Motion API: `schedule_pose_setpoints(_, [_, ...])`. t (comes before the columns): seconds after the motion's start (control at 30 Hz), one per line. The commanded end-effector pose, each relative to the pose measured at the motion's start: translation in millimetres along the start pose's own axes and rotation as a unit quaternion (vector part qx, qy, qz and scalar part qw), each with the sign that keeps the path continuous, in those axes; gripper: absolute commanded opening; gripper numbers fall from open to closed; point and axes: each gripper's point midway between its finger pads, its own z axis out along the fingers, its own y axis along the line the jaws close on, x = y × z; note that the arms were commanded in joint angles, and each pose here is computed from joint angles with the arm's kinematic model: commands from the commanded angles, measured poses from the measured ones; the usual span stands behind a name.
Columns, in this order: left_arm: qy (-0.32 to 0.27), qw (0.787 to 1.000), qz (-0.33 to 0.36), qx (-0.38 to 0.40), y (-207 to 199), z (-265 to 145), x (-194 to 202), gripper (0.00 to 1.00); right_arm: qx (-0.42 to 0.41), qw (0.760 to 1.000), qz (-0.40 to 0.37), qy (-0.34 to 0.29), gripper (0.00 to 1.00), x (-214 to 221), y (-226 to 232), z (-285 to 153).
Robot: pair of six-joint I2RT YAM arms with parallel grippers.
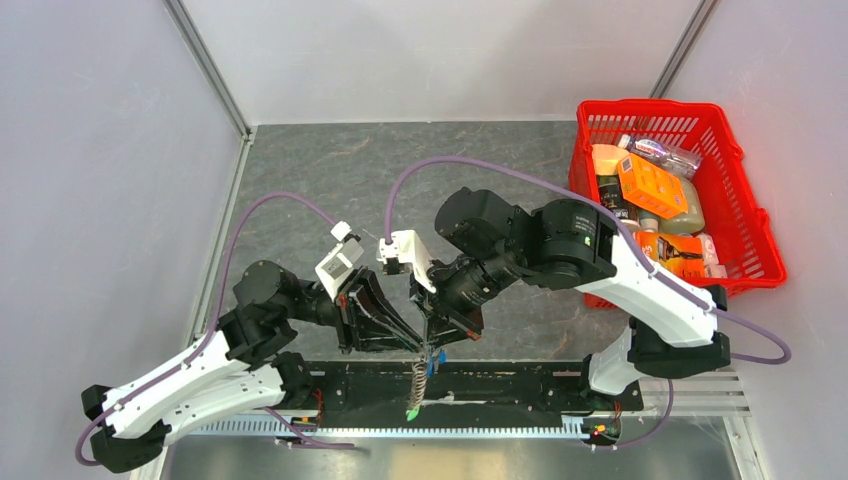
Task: Put the keys on the keyring
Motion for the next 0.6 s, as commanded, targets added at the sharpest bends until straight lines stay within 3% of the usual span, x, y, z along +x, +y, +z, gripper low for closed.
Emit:
schedule_pose_setpoints(0.0, [0.006, 1.000, 0.016, 0.014, -7.2, 0.6, -2.9, 0.13, -0.001, 0.998, -0.032, -0.046, 0.00, -23.9, 0.9, -8.0])
schedule_pose_setpoints(0.1, [0.007, 1.000, 0.017, 0.014, -6.4, 0.8, -2.2, 0.03, -0.003, 0.998, -0.034, -0.047, 0.00, -24.2, 1.9, -8.3])
schedule_pose_setpoints(0.4, [-0.024, 0.998, 0.043, -0.035, 7.6, -2.3, -12.0, 0.02, -0.006, 0.997, -0.042, -0.057, 0.01, -23.3, 4.4, -11.8])
schedule_pose_setpoints(0.5, [-0.047, 0.996, 0.056, -0.044, 7.2, -5.3, -19.2, 0.02, -0.007, 0.996, -0.045, -0.078, 0.21, -25.8, 7.9, -16.9])
schedule_pose_setpoints(0.57, [-0.062, 0.995, 0.065, -0.047, 5.5, -7.9, -23.4, 0.02, -0.002, 0.994, -0.049, -0.097, 0.28, -27.9, 9.8, -23.4])
